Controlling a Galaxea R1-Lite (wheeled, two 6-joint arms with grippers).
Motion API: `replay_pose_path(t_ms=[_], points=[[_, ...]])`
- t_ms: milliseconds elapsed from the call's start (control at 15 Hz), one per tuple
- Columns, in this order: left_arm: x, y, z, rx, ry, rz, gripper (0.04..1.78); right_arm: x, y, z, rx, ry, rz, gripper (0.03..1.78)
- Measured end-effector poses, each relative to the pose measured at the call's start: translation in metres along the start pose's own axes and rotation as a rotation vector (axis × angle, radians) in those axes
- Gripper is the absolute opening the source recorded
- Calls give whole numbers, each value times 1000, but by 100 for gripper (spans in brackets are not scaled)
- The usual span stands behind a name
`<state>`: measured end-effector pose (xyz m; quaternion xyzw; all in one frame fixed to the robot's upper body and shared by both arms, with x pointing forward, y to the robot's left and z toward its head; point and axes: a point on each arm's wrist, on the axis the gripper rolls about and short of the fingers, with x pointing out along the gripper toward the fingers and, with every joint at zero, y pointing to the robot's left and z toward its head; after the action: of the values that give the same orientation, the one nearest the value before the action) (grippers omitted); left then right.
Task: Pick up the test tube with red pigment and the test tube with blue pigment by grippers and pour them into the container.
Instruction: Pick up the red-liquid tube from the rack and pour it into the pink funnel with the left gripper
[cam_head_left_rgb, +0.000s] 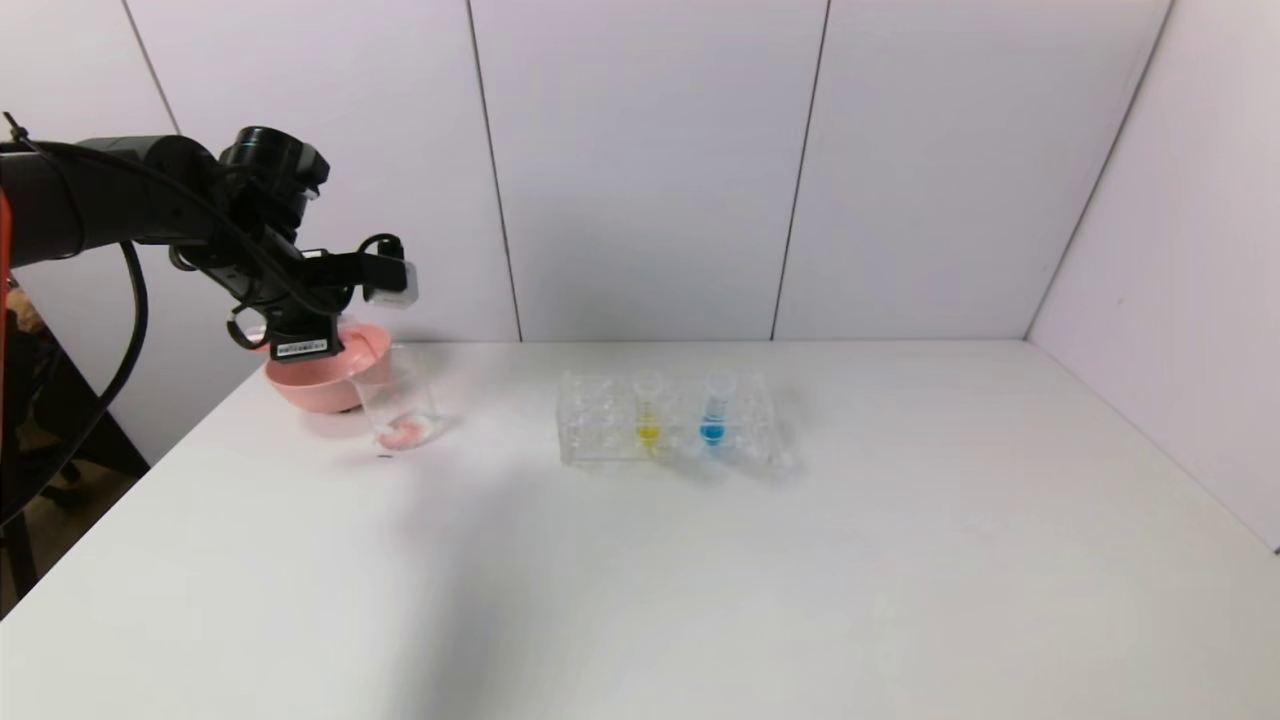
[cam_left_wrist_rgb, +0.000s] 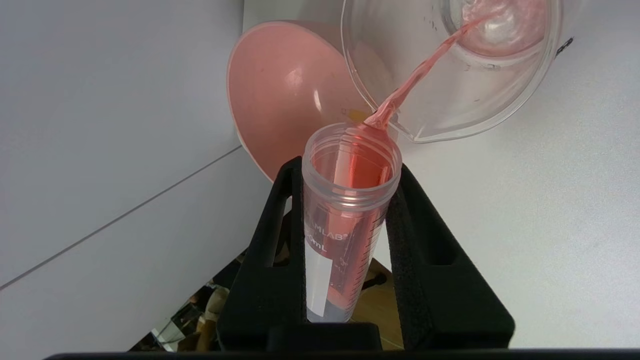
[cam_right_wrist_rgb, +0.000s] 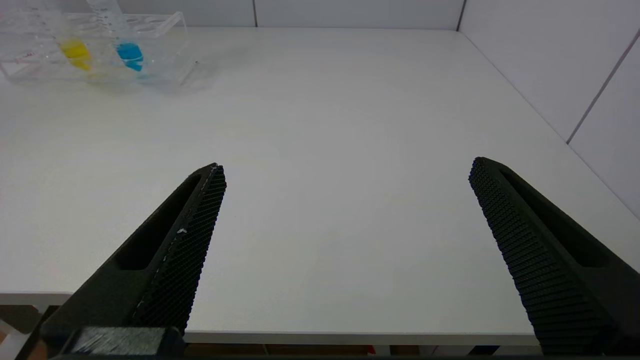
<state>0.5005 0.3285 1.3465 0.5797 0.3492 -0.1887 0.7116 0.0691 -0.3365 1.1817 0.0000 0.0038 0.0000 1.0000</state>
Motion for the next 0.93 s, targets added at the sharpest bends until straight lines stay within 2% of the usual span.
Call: replay_pose_path(t_ms=[933], points=[[1, -2, 10, 19, 49, 23, 50, 0, 0, 0, 0, 0, 0, 177]])
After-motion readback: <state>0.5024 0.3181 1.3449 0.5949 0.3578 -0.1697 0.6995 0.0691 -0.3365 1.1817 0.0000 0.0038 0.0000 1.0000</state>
